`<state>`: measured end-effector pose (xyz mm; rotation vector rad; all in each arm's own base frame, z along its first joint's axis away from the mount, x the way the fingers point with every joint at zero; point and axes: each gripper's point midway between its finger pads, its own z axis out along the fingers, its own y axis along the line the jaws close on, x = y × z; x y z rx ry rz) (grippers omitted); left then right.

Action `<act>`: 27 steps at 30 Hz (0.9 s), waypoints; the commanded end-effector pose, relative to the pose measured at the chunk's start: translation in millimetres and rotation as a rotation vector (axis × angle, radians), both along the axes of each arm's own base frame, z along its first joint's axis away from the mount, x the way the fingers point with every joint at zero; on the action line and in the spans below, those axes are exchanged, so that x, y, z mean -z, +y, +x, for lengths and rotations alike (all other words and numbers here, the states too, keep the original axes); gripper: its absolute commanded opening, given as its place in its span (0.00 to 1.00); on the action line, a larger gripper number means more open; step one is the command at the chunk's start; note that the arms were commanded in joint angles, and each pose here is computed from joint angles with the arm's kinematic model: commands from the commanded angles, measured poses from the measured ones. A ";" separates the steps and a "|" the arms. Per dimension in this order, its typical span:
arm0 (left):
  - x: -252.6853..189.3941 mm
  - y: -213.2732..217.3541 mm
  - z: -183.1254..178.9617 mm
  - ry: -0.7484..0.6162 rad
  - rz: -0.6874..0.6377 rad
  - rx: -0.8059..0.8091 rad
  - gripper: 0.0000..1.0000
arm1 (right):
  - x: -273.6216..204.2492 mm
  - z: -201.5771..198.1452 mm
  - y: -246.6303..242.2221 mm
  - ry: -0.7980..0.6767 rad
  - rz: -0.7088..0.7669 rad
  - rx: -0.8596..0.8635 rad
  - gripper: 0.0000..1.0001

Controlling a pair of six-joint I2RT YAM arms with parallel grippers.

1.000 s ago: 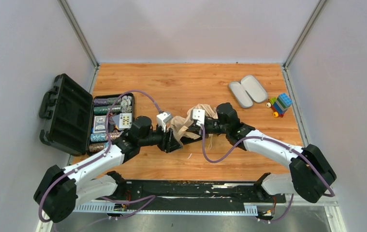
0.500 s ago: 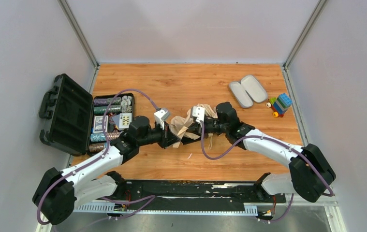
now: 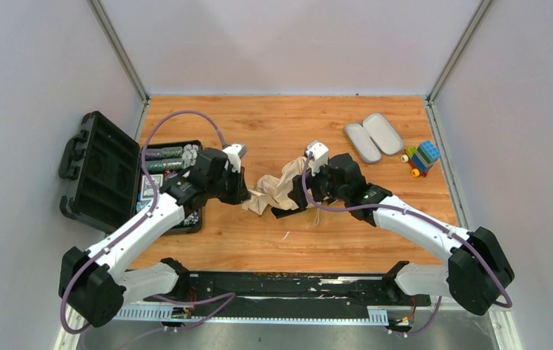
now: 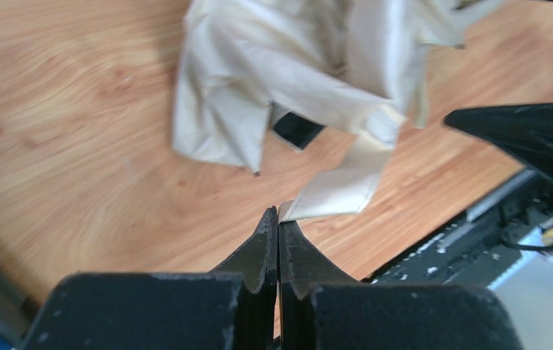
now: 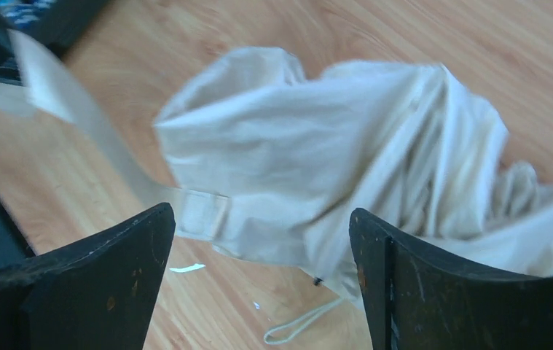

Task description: Put away the umbrella

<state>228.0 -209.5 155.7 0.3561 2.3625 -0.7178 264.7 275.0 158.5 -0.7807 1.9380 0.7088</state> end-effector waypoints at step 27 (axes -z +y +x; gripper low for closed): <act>-26.5 51.7 31.0 -0.152 0.229 -0.118 0.00 | 87.2 45.6 -35.8 0.216 -0.200 0.410 1.00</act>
